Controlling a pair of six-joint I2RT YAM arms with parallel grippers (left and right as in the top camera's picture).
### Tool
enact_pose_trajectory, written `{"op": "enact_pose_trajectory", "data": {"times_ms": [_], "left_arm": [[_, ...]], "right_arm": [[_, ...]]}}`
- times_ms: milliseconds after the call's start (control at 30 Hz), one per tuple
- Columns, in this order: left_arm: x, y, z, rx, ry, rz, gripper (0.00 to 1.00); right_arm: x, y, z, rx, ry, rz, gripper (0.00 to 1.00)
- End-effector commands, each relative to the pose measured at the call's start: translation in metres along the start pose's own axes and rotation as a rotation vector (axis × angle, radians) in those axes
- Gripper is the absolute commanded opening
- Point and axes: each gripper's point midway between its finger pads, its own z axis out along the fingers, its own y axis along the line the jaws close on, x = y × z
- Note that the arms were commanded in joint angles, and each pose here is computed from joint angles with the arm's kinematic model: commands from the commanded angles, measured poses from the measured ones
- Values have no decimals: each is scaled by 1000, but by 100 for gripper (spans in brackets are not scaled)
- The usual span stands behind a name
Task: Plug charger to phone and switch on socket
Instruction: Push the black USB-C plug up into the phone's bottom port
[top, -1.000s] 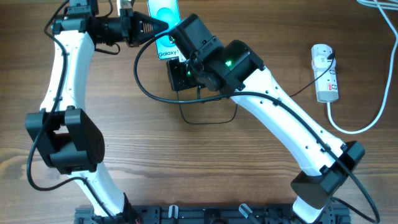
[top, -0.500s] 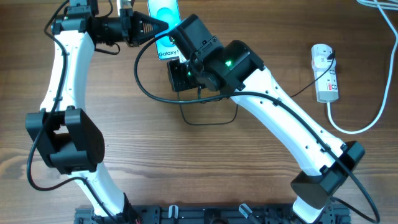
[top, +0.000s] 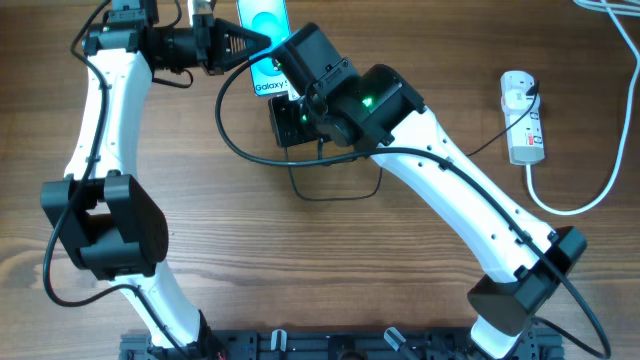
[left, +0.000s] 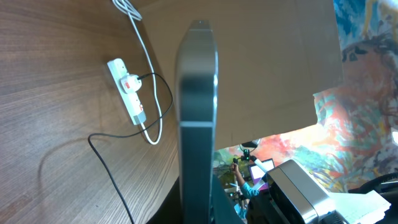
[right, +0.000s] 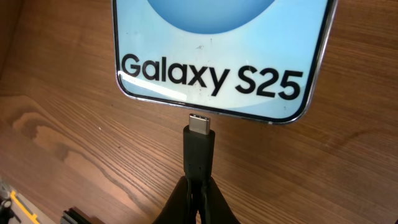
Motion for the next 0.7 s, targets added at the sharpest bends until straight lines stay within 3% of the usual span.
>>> {"op": "enact_pose_trajectory", "data": {"times_ms": [0,667], "left_arm": [[2,-26,2,62,12,68,4],[2,-27,2,65,13,60,4]], "right_arm": [[-2,-2,-1,14,-11,2,4],[-2,-2,0,15,-11,-1,4]]}}
